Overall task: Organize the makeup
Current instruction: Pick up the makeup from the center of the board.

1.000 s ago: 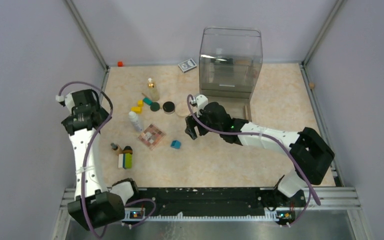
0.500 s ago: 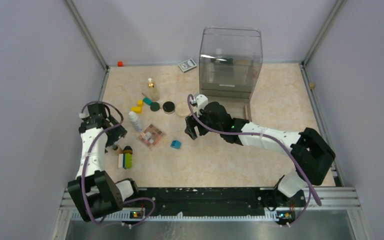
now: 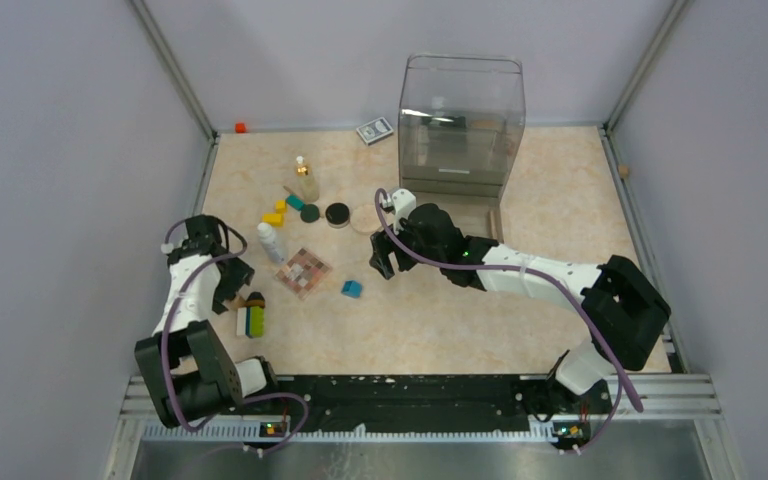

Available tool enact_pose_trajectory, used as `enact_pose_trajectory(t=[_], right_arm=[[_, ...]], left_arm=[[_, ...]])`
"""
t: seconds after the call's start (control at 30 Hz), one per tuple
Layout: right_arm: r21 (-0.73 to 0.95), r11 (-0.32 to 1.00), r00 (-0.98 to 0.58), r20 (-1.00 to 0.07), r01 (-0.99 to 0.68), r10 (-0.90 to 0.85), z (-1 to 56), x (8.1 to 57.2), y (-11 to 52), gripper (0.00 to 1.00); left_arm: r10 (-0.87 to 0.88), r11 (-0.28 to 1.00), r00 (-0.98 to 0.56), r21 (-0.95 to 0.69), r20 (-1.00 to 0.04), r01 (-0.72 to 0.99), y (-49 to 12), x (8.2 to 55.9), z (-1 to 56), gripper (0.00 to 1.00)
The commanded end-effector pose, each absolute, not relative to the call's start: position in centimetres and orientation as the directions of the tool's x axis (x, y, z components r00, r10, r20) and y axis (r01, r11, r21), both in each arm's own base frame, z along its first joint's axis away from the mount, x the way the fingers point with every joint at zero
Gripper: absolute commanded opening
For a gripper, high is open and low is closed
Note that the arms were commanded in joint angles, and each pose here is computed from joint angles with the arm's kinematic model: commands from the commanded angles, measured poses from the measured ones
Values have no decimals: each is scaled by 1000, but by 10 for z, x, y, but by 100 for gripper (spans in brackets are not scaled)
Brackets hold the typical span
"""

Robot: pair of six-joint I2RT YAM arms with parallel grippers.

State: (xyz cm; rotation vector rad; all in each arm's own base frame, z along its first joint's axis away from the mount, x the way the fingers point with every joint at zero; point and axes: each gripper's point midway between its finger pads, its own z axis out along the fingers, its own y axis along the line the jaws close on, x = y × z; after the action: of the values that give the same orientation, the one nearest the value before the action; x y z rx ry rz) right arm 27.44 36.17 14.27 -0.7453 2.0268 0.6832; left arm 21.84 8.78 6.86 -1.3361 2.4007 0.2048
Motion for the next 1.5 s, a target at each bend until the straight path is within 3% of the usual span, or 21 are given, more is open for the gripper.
enact_pose_trajectory(t=[0.0,0.4,0.67,0.93,1.1,1.27,1.47], right_arm=[[186,669,-419,-885,-720,-205,167,279,361,76],[172,678,-416,-884,-714,-214,165,281,359,76],[173,678,-416,-884,-714,-213,165,282,359,76],[173,678,-416,-884,-714,-212,165,282,359,76],[171,680,-417,-883,-713,-215,164,282,359,76],[170,680,-416,-883,-713,-216,164,283,360,76],[169,681,-417,-883,-712,-216,164,283,360,76]], left_arm=[[-794,498,-424,-67,-435,-864,98,229,64,73],[-774,487,-421,-20,-472,-873,112,233,61,56],[-778,498,-433,-27,-455,-867,108,232,54,37],[-803,545,-470,-133,-366,-828,79,235,45,19],[-823,554,-496,-201,-277,-808,52,223,35,15],[-803,594,-541,-261,-252,-761,20,225,41,14],[-763,646,-615,-236,-198,-726,-23,219,31,14]])
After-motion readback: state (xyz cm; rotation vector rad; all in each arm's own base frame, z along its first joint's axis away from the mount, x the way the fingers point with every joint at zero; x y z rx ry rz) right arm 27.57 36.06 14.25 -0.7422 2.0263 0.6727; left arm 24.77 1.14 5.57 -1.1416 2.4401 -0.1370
